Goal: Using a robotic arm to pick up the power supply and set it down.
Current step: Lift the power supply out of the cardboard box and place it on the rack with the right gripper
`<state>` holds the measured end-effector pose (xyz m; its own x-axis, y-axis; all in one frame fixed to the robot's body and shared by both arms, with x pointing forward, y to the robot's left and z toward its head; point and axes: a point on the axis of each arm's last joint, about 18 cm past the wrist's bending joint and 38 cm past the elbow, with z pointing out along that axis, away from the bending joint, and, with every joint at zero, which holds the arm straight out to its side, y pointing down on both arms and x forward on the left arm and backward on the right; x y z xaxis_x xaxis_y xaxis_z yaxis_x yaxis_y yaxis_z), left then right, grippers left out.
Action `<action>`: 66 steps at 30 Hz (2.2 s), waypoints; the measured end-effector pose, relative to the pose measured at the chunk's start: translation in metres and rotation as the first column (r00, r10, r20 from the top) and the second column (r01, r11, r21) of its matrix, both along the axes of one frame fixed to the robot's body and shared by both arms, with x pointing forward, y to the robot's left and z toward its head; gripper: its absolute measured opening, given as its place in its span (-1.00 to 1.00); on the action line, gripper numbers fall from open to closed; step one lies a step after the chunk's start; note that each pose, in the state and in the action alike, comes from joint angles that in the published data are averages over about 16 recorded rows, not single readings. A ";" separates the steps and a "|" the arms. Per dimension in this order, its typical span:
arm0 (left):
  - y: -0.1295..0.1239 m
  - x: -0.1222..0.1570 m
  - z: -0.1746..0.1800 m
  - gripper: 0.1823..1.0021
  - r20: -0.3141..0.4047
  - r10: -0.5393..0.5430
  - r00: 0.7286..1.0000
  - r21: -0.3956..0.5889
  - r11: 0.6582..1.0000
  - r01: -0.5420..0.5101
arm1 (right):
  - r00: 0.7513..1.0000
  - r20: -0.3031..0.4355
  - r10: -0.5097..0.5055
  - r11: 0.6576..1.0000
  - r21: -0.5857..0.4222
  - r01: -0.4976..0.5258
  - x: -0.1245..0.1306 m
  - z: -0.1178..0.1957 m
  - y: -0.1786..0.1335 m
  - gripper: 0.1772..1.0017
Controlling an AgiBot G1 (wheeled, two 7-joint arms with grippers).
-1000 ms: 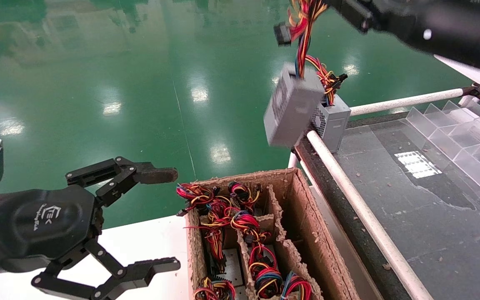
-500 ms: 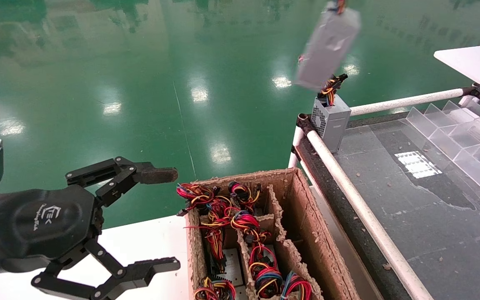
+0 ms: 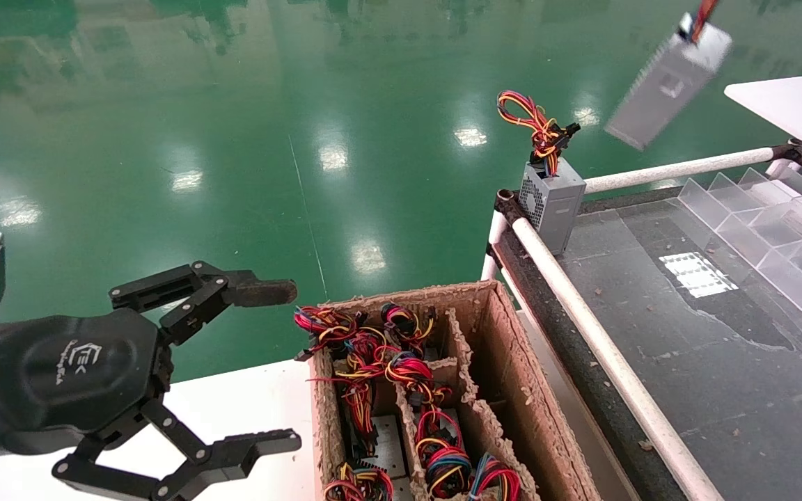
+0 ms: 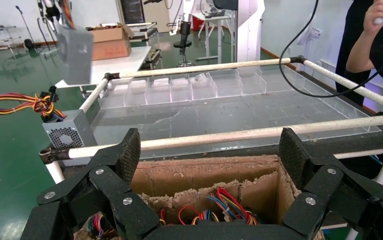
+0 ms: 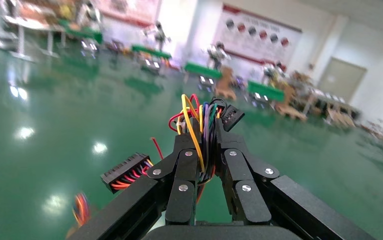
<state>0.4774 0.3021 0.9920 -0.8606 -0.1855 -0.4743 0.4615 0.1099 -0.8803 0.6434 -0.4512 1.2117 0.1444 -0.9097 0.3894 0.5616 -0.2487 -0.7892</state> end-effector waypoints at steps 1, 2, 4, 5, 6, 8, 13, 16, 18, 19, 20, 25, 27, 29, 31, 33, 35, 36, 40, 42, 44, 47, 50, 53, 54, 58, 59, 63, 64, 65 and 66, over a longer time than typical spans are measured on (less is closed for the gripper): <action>0.000 0.000 0.000 1.00 0.000 0.000 1.000 0.000 1.000 0.000 | 1.000 -0.012 -0.014 1.000 0.003 0.014 0.002 -0.005 -0.004 -0.86; 0.000 0.000 0.000 1.00 0.000 0.000 1.000 0.000 1.000 0.000 | 0.999 -0.025 -0.027 1.000 0.005 0.027 0.004 -0.010 -0.008 -0.86; 0.000 0.000 0.000 1.00 0.000 0.000 1.000 0.000 1.000 0.000 | 0.997 -0.052 -0.054 0.999 0.007 0.054 0.008 -0.021 -0.015 -0.86; 0.000 0.000 0.000 1.00 0.000 0.000 1.000 0.000 1.000 0.000 | 0.996 -0.065 -0.067 0.998 0.007 0.067 0.011 -0.026 -0.018 -0.86; 0.000 0.000 0.000 1.00 0.000 0.000 1.000 0.000 1.000 0.000 | 0.994 -0.077 -0.080 0.997 0.006 0.080 0.013 -0.031 -0.020 -0.86; 0.000 0.000 0.000 1.00 0.000 0.000 1.000 0.000 1.000 0.000 | 0.989 -0.102 -0.104 0.994 0.005 0.105 0.019 -0.040 -0.024 -0.86; 0.000 0.000 0.000 1.00 0.000 0.000 1.000 0.000 1.000 0.000 | 0.976 -0.163 -0.144 0.989 -0.001 0.146 0.034 -0.062 -0.025 -0.86; 0.000 0.000 0.000 1.00 0.000 0.000 1.000 0.000 1.000 0.000 | 0.969 -0.193 -0.156 0.987 -0.009 0.158 0.043 -0.073 -0.020 -0.86; 0.000 0.000 0.000 1.00 0.000 0.000 1.000 0.000 1.000 0.000 | 0.965 -0.209 -0.160 0.987 -0.014 0.160 0.048 -0.078 -0.016 -0.86; 0.000 0.000 0.000 1.00 0.000 0.000 1.000 0.000 1.000 0.000 | 0.963 -0.215 -0.160 0.987 -0.016 0.160 0.051 -0.081 -0.013 -0.86; 0.000 0.000 0.000 1.00 0.000 0.000 1.000 0.000 1.000 0.000 | 0.962 -0.221 -0.159 0.987 -0.019 0.159 0.053 -0.083 -0.011 -0.86; 0.000 0.000 0.000 1.00 0.000 0.000 1.000 0.000 1.000 0.000 | 0.961 -0.238 -0.143 0.990 -0.033 0.139 0.062 -0.088 0.005 -0.86; 0.000 0.000 0.000 1.00 0.000 0.000 1.000 0.000 1.000 0.000 | 0.961 -0.241 -0.135 0.991 -0.039 0.129 0.065 -0.089 0.012 -0.86; 0.000 0.000 0.000 1.00 0.000 0.000 1.000 0.000 1.000 0.000 | 0.962 -0.242 -0.127 0.992 -0.045 0.120 0.067 -0.089 0.017 -0.86; 0.000 0.000 0.000 1.00 0.000 0.000 1.000 0.000 1.000 0.000 | 0.963 -0.243 -0.120 0.993 -0.050 0.111 0.069 -0.088 0.023 -0.86; 0.000 0.000 0.000 1.00 0.000 0.000 1.000 0.000 1.000 0.000 | 0.963 -0.243 -0.113 0.993 -0.055 0.102 0.070 -0.088 0.028 -0.86; 0.000 0.000 0.000 1.00 0.000 0.000 1.000 0.000 1.000 0.000 | 0.964 -0.244 -0.106 0.994 -0.061 0.094 0.071 -0.087 0.032 -0.86; 0.000 0.000 0.000 1.00 0.000 0.000 1.000 0.000 1.000 0.000 | 0.964 -0.244 -0.104 0.994 -0.064 0.091 0.072 -0.087 0.034 -0.86; 0.000 0.000 0.000 1.00 0.000 0.000 1.000 0.000 1.000 0.000 | 0.965 -0.246 -0.096 0.994 -0.075 0.079 0.073 -0.087 0.039 -0.86; 0.000 0.000 0.000 1.00 0.000 0.000 1.000 0.000 1.000 0.000 | 0.964 -0.247 -0.093 0.994 -0.081 0.075 0.073 -0.087 0.041 -0.86; 0.000 0.000 0.000 1.00 0.000 0.000 1.000 0.000 1.000 0.000 | 0.964 -0.248 -0.092 0.994 -0.087 0.073 0.073 -0.087 0.042 -0.86; 0.000 0.000 0.000 1.00 0.000 0.000 1.000 0.000 1.000 0.000 | 0.964 -0.250 -0.093 0.993 -0.095 0.071 0.073 -0.088 0.042 -0.86; 0.000 0.000 0.000 1.00 0.000 0.000 1.000 0.000 1.000 0.000 | 0.963 -0.251 -0.097 0.992 -0.102 0.073 0.072 -0.089 0.040 -0.86; 0.000 0.000 0.000 1.00 0.000 0.000 1.000 0.000 1.000 0.000 | 0.962 -0.252 -0.102 0.991 -0.109 0.077 0.071 -0.090 0.037 -0.86; 0.000 0.000 0.000 1.00 0.000 0.000 1.000 0.000 1.000 0.000 | 0.962 -0.253 -0.104 0.991 -0.111 0.078 0.070 -0.090 0.036 -0.86; 0.000 0.000 0.000 1.00 0.000 0.000 1.000 0.000 1.000 0.000 | 0.961 -0.255 -0.109 0.989 -0.122 0.080 0.068 -0.092 0.032 -0.86; 0.000 0.000 0.000 1.00 0.000 0.000 1.000 0.000 1.000 0.000 | 0.961 -0.255 -0.109 0.989 -0.125 0.079 0.068 -0.092 0.031 -0.86; 0.000 0.000 0.000 1.00 0.000 0.000 1.000 0.000 1.000 0.000 | 0.961 -0.256 -0.106 0.988 -0.139 0.072 0.064 -0.094 0.028 -0.86; 0.000 0.000 0.000 1.00 0.000 0.000 1.000 0.000 1.000 0.000 | 0.961 -0.256 -0.105 0.987 -0.142 0.069 0.063 -0.094 0.027 -0.86; 0.000 0.000 0.000 1.00 0.000 0.000 1.000 0.000 1.000 0.000 | 0.961 -0.257 -0.103 0.987 -0.146 0.066 0.062 -0.095 0.027 -0.86; 0.000 0.000 0.000 1.00 0.000 0.000 1.000 0.000 1.000 0.000 | 0.961 -0.257 -0.101 0.987 -0.150 0.063 0.062 -0.095 0.026 -0.86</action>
<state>0.4774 0.3021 0.9920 -0.8606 -0.1855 -0.4743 0.4615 0.1099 -0.8803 0.7050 -0.4250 1.1163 0.1858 -0.8624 0.4709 0.3122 -0.4026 -0.8605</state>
